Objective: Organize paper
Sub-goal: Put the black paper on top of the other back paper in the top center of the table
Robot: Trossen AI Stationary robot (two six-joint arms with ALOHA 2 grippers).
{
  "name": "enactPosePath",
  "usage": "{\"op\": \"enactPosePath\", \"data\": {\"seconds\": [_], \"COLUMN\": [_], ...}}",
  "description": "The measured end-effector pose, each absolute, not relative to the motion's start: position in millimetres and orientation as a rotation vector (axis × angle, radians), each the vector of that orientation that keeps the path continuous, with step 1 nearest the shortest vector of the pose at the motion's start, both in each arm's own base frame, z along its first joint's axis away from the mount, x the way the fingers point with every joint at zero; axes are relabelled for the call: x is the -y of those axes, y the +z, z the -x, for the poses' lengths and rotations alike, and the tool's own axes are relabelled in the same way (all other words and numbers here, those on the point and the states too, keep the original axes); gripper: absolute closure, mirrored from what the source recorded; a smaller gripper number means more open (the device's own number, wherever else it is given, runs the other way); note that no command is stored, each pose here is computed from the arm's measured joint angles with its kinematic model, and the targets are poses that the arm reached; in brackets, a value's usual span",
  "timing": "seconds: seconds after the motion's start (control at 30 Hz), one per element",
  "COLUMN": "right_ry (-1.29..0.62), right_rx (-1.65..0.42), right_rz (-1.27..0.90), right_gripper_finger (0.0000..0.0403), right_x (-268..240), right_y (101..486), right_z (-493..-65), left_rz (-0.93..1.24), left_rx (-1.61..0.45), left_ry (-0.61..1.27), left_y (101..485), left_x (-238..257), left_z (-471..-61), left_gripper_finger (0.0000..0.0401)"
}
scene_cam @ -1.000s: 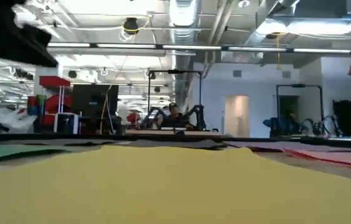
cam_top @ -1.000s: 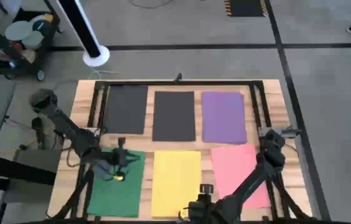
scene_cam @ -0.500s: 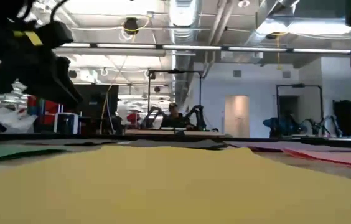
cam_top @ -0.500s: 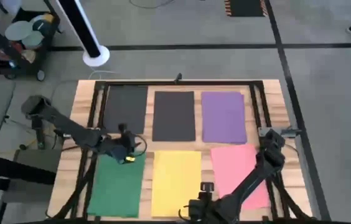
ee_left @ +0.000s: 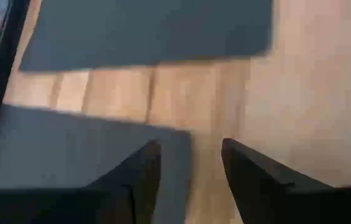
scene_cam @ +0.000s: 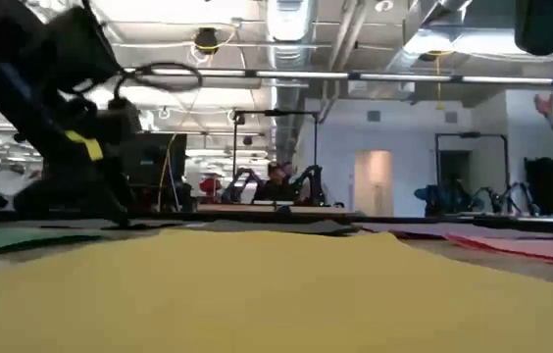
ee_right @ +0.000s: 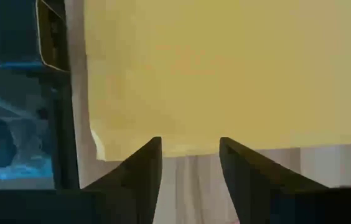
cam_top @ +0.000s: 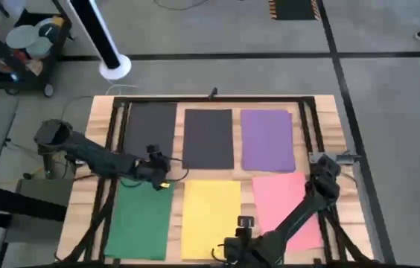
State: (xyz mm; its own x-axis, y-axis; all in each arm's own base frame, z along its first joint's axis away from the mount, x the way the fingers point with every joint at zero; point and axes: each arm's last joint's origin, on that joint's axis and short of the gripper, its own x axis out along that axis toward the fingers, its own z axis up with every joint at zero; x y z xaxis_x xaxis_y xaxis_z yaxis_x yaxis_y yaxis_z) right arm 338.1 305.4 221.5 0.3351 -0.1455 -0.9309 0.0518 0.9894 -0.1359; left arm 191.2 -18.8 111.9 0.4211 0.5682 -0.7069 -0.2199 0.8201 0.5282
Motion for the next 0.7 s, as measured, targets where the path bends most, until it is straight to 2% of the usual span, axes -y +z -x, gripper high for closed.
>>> {"op": "enactPosePath", "data": {"seconds": [0.3, 0.4, 0.53, 0.7], "right_ry": [-0.126, -0.125, -0.125, -0.128], "right_rx": [-1.223, -1.222, -1.223, -1.231], "right_rz": [0.092, 0.092, 0.093, 0.100], "right_gripper_finger": [0.0243, 0.0243, 0.0243, 0.0243], "right_x": [-305.4, -305.4, -305.5, -307.1], "right_y": [221.5, 221.5, 221.5, 221.3], "right_z": [-338.1, -338.2, -337.9, -334.9], "left_rz": [-0.396, -0.381, -0.347, -0.321], "left_rx": [-1.031, -1.051, -1.073, -1.078], "left_ry": [0.602, 0.618, 0.560, 0.533], "left_y": [98.8, 97.1, 96.6, 100.3], "left_x": [2.5, -3.3, -3.7, -1.0], "left_z": [-203.0, -202.6, -202.9, -200.6], "left_gripper_finger": [0.0242, 0.0279, 0.0377, 0.0399]}}
